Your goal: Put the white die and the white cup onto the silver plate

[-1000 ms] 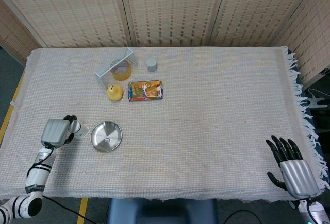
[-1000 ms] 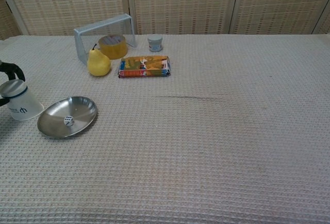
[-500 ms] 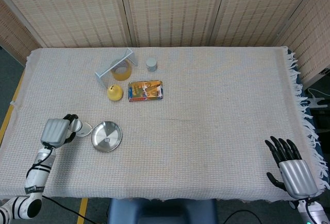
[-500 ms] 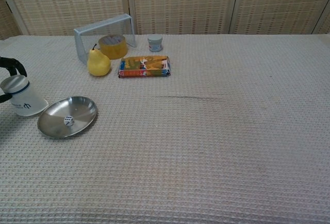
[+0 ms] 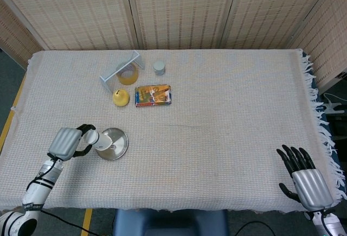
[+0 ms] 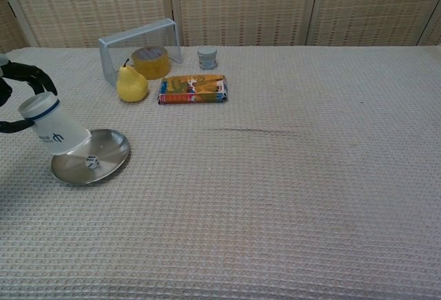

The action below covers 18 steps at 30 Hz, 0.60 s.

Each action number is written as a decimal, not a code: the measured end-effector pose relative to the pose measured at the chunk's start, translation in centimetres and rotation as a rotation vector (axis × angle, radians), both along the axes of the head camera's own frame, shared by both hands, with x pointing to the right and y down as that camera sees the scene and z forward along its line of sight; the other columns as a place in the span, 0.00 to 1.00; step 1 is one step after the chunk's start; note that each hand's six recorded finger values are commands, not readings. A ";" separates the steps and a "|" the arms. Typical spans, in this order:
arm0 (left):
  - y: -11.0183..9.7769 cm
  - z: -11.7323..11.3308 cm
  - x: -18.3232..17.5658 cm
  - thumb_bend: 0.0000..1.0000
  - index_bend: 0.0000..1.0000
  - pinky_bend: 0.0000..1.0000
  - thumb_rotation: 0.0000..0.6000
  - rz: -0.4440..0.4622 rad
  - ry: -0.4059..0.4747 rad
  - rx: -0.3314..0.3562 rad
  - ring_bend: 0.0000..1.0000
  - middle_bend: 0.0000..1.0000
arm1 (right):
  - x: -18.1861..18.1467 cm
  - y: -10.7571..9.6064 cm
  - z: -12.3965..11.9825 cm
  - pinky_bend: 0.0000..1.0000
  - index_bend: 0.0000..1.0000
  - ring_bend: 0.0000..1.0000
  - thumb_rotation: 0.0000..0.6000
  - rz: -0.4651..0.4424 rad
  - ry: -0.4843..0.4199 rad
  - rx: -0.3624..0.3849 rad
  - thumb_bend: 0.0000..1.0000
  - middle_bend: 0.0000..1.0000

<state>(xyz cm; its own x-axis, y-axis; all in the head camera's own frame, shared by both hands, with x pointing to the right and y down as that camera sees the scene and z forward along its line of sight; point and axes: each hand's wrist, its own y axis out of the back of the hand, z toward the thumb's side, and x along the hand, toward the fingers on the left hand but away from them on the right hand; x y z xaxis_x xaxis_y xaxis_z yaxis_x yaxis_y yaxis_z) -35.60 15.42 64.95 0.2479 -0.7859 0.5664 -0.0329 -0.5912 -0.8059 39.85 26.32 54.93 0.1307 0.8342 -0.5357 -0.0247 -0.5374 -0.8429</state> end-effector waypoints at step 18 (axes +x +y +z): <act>1.7 2.6 3.9 0.42 0.51 0.99 1.00 0.145 -0.093 0.034 0.80 0.73 | 0.1 0.0 -0.4 0.00 0.00 0.00 1.00 0.002 -0.011 0.006 0.13 0.00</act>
